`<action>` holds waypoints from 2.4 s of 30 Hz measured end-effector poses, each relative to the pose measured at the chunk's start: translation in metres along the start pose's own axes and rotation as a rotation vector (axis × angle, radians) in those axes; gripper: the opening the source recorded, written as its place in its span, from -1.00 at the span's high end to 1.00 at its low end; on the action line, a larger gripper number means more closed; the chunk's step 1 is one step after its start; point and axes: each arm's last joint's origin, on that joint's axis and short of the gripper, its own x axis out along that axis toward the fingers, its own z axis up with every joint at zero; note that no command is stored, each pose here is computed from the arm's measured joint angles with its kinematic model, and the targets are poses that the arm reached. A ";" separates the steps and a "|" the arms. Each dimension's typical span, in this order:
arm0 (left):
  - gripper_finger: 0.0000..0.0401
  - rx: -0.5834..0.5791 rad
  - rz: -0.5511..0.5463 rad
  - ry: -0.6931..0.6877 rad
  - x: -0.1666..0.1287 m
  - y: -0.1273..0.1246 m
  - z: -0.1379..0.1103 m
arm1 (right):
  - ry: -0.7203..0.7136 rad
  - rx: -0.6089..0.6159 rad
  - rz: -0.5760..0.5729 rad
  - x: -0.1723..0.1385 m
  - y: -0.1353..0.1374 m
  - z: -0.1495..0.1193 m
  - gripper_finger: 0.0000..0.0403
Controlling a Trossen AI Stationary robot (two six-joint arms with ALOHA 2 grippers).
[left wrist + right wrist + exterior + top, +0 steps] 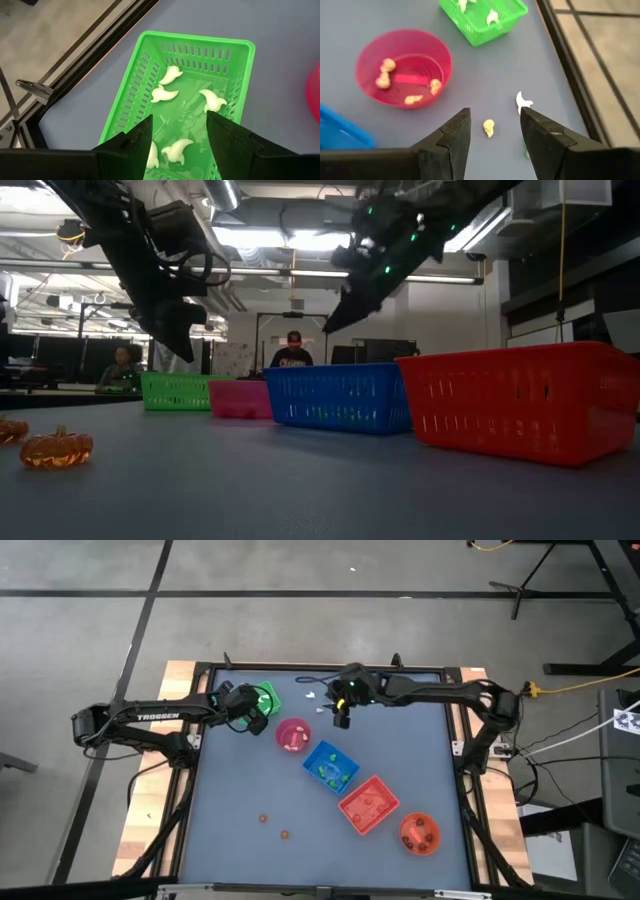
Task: Sort Halloween decoration
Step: Put the light brown skull toy into the light red bin
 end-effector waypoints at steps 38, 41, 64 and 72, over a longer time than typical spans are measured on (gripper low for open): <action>0.15 -0.020 -0.007 -0.033 0.000 -0.001 0.003 | 0.088 0.047 0.068 0.085 -0.023 -0.061 0.16; 0.15 -0.021 -0.008 -0.035 0.000 -0.001 0.004 | 0.092 0.033 0.070 0.085 -0.023 -0.062 0.16; 0.15 -0.112 -0.364 -0.391 -0.002 -0.031 0.042 | 0.085 -0.029 0.070 0.071 -0.024 -0.053 0.16; 0.15 -0.036 -0.464 -0.451 0.023 -0.053 0.060 | 0.038 -0.037 0.049 0.021 -0.027 -0.024 0.16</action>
